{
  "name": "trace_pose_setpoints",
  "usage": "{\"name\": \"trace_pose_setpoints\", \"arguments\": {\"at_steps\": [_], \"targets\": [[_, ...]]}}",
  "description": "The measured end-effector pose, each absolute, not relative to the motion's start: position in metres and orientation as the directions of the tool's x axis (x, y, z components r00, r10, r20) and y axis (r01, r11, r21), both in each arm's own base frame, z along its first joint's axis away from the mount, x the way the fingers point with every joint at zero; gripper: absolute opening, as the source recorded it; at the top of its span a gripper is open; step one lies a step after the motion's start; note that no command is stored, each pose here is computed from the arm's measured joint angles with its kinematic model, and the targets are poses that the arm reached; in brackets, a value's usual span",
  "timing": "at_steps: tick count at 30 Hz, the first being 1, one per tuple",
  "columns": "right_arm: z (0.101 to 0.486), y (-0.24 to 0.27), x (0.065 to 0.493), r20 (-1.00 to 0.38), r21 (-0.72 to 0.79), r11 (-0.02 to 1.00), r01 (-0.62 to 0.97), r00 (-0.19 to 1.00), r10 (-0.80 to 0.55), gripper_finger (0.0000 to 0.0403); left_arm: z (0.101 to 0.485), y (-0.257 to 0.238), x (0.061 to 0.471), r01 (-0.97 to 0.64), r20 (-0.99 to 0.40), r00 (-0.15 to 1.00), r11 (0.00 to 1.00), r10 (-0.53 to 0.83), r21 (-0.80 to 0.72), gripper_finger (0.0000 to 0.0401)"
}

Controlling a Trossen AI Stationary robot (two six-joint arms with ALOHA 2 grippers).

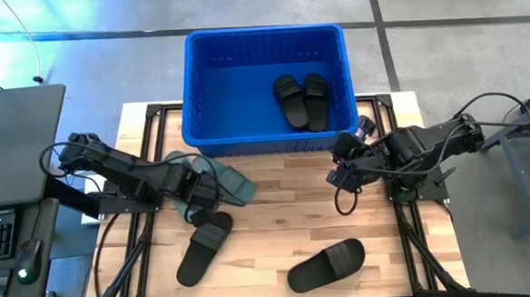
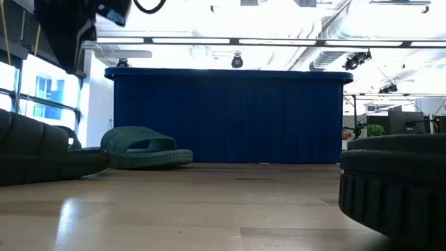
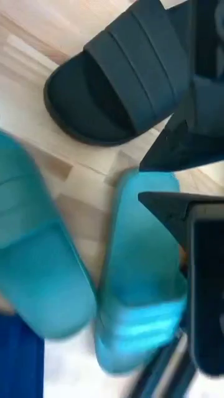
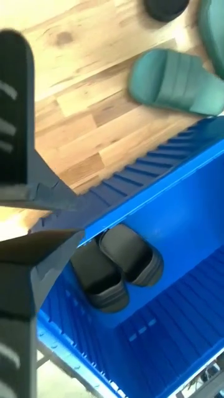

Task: Pick and place slides into bin
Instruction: Put the green slide into the blue bin

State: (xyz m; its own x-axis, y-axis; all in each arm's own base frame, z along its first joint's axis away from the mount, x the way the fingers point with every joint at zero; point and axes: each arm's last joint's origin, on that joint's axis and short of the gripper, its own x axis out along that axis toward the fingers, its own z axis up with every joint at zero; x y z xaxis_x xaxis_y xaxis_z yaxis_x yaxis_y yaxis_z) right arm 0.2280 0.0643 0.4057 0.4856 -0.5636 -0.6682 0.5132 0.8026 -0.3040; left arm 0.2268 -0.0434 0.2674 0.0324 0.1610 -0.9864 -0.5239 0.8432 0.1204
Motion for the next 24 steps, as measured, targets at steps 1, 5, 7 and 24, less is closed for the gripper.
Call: {"name": "trace_pose_setpoints", "arguments": {"at_steps": [1, 5, 7, 24], "targets": [[0.406, 0.064, 0.229, -0.666, -0.299, 0.803, 0.515, 0.491, -0.562, 0.0059, 0.263, -0.044, 0.228, -0.525, -0.987, 0.049, 0.844, 0.152, 0.104, 0.0068], [0.407, 0.065, 0.23, -0.657, -0.298, 0.809, 0.507, 0.505, -0.559, 0.0085, 0.249, -0.046, 0.239, -0.529, -0.98, 0.164, 0.849, 0.111, 0.007, 0.0119], [0.407, 0.065, 0.231, -0.654, -0.29, 0.81, 0.509, 0.512, -0.557, 0.0095, 0.243, -0.047, 0.246, -0.528, -0.964, 0.241, 0.849, 0.111, -0.034, 0.0145], [0.407, 0.066, 0.232, -0.658, -0.273, 0.815, 0.512, 0.518, -0.546, 0.0115, 0.197, -0.022, 0.228, -0.575, -0.93, 0.326, 0.817, 0.17, -0.052, 0.0217]]}}
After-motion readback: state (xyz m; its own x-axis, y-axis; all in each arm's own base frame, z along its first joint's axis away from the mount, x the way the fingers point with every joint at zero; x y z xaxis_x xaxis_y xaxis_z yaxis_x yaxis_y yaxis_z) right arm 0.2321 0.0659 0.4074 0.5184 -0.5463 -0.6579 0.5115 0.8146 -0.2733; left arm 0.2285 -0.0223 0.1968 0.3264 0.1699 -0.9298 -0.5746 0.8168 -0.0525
